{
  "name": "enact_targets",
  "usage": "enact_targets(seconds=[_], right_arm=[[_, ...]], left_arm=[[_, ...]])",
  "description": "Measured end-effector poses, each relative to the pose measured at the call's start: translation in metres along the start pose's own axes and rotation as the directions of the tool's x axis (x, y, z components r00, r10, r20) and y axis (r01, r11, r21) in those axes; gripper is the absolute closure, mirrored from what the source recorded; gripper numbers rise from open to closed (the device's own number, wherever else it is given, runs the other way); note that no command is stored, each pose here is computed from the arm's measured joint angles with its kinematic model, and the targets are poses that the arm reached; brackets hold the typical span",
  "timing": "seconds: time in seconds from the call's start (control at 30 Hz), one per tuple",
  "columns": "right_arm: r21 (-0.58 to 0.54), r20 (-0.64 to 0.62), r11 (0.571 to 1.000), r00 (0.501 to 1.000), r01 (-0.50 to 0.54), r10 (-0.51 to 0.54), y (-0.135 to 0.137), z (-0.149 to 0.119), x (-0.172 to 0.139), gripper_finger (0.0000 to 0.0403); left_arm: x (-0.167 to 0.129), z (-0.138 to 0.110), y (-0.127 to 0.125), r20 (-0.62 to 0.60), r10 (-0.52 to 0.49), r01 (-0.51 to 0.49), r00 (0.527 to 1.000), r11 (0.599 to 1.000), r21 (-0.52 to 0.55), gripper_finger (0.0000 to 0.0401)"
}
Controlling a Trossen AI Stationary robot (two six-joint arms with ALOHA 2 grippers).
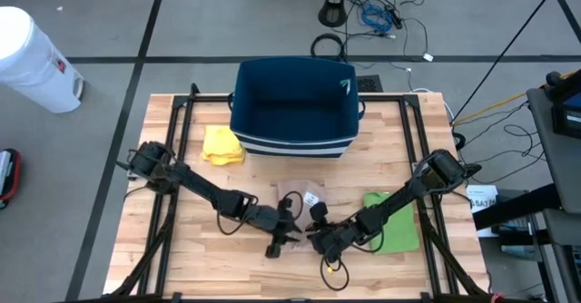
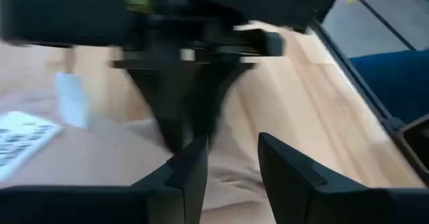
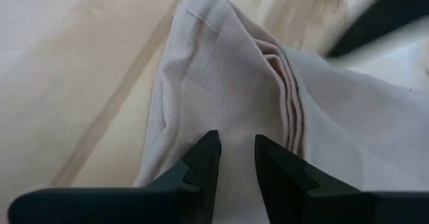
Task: Fold towel
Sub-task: Fold the light pink towel
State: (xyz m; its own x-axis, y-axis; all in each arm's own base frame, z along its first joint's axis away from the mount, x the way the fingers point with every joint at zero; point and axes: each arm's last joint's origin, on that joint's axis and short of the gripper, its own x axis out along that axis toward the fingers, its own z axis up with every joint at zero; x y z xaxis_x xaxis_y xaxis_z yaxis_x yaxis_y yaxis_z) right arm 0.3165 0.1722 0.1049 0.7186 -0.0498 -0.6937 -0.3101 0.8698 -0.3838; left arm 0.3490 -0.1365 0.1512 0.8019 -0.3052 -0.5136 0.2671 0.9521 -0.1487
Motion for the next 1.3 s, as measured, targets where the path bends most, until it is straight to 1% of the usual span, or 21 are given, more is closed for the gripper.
enact_targets(seconds=[0.1, 0.23, 0.3, 0.4, 0.57, 0.8, 0.97, 1.1, 1.2, 1.3], right_arm=[[0.020, -0.004, 1.000, 1.000, 0.009, -0.009, -0.004, -0.001, 0.002, 0.0315], [0.047, 0.000, 0.999, 1.000, 0.017, -0.017, -0.008, 0.000, 0.003, 0.0315], [0.055, 0.009, 0.998, 1.000, 0.022, -0.022, -0.010, 0.000, 0.004, 0.0315], [0.079, 0.036, 0.996, 0.999, 0.030, -0.033, -0.015, 0.002, 0.006, 0.0315], [0.125, 0.073, 0.991, 0.995, 0.052, -0.061, -0.026, 0.005, 0.010, 0.0315], [0.173, 0.100, 0.981, 0.990, 0.082, -0.100, -0.042, 0.007, 0.015, 0.0315], [0.138, 0.111, 0.985, 0.986, 0.106, -0.122, -0.049, 0.007, 0.017, 0.0315], [0.073, 0.138, 0.990, 0.982, 0.121, -0.130, -0.053, 0.010, 0.017, 0.0315], [0.049, 0.155, 0.994, 0.983, 0.094, -0.101, -0.049, 0.012, 0.016, 0.0315], [0.035, 0.124, 0.997, 0.989, 0.074, -0.077, -0.042, 0.009, 0.014, 0.0315]], left_arm=[[0.000, -0.001, -0.013, 0.012, -0.036, 0.036, 0.999, 0.999, 0.012, 0.0264], [-0.001, 0.004, -0.028, 0.078, -0.101, 0.099, 0.992, 0.995, 0.031, 0.0264], [-0.001, 0.004, -0.029, 0.089, -0.086, 0.084, 0.992, 0.996, 0.031, 0.0264], [0.001, -0.001, -0.025, 0.050, -0.041, 0.040, 0.998, 0.999, 0.005, 0.0264], [0.004, -0.008, -0.017, -0.008, -0.005, 0.005, 1.000, 0.999, -0.042, 0.0264], [0.004, -0.014, -0.014, -0.078, 0.011, -0.016, 0.997, 0.998, -0.068, 0.0264], [0.003, -0.021, -0.009, -0.158, 0.029, -0.046, 0.987, 0.993, -0.105, 0.0264], [0.003, -0.022, -0.005, -0.174, 0.043, -0.066, 0.984, 0.989, -0.129, 0.0264], [0.002, -0.024, -0.002, -0.197, 0.074, -0.100, 0.978, 0.987, -0.125, 0.0264], [0.001, -0.029, 0.002, -0.240, 0.116, -0.146, 0.964, 0.983, -0.115, 0.0264]])
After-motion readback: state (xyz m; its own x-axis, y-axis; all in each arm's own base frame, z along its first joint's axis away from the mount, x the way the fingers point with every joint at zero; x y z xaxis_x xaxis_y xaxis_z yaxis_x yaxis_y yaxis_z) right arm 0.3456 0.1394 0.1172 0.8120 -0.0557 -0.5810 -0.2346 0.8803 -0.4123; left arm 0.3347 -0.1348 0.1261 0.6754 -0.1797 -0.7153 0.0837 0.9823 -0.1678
